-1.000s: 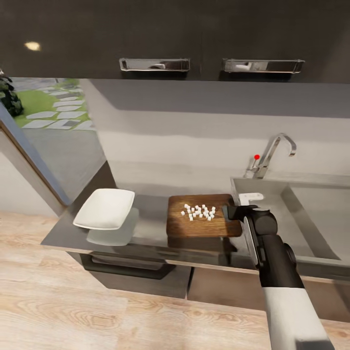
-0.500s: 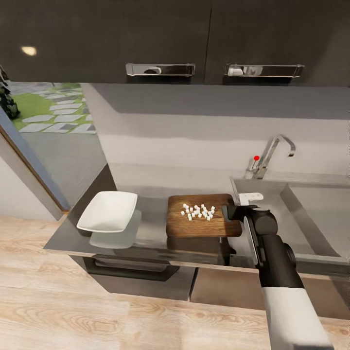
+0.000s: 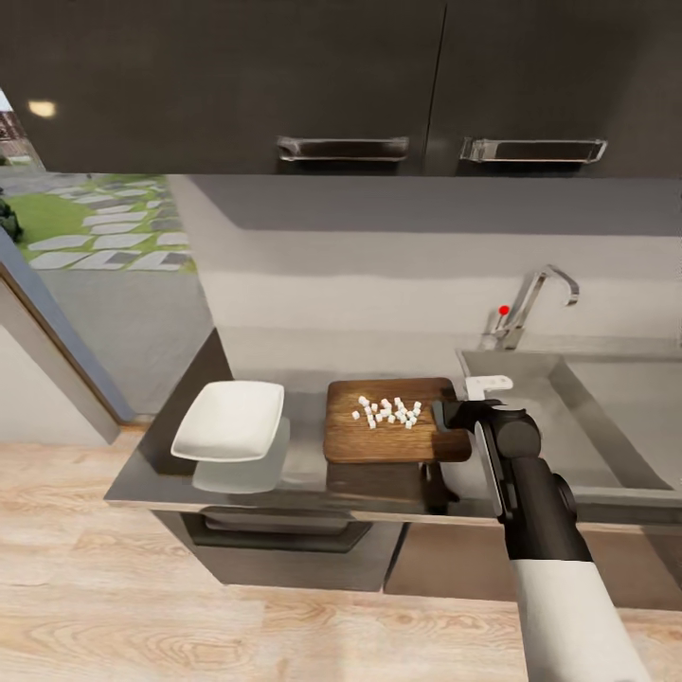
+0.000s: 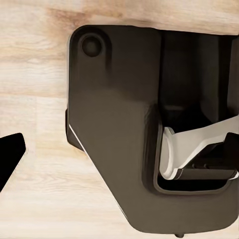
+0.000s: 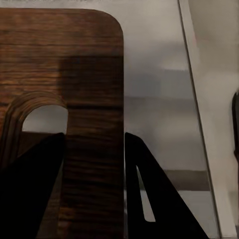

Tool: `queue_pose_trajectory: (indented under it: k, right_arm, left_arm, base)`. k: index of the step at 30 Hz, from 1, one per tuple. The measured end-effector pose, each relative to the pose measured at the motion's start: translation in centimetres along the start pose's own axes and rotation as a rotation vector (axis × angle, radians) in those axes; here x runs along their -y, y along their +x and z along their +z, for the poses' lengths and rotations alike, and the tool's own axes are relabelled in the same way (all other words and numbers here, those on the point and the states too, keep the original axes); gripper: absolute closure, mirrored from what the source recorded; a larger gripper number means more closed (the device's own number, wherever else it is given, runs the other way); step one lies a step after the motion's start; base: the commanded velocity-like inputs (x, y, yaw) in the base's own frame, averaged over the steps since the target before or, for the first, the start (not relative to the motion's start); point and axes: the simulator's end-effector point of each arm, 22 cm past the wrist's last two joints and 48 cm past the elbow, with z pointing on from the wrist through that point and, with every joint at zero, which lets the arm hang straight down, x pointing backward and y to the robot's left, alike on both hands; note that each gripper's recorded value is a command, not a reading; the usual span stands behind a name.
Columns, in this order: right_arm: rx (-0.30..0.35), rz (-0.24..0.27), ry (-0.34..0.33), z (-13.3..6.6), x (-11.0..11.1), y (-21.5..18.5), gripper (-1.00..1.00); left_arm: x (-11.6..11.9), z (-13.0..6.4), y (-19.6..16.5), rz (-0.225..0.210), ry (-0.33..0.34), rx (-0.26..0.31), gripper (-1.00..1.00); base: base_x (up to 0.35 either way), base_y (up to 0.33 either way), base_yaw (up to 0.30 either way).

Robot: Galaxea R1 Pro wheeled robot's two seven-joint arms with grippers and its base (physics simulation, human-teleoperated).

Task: In the kitchen, take the Vidalia onion out of the sink, dice it on the chopping board with the paring knife, put the diced onion into the bowl on the countertop, then place both the paring knife and the chopping board into the sink.

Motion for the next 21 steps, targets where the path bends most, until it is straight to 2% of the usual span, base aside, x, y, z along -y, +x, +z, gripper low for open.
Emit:
queue_pose_trajectory:
  k: [5,12,21]
  right_arm:
    - [0.007,-0.002,0.005,-0.3,0.2,-0.3,1.00]
    - [0.017,0.000,0.003,-0.8,0.2,-0.8,1.00]
    - [0.026,-0.003,0.003,-1.2,0.1,-1.3,1.00]
  left_arm:
    - [0.0,0.1,-0.2,0.001,0.001,0.007,-1.00]
    - [0.0,0.2,-0.5,0.002,0.001,0.017,-1.00]
    - [0.0,0.3,-0.8,0.003,0.002,0.026,-1.00]
  base:
    - [0.000,0.070,-0.083]
    - [0.000,0.229,-0.080]
    - [0.000,0.022,-0.033]
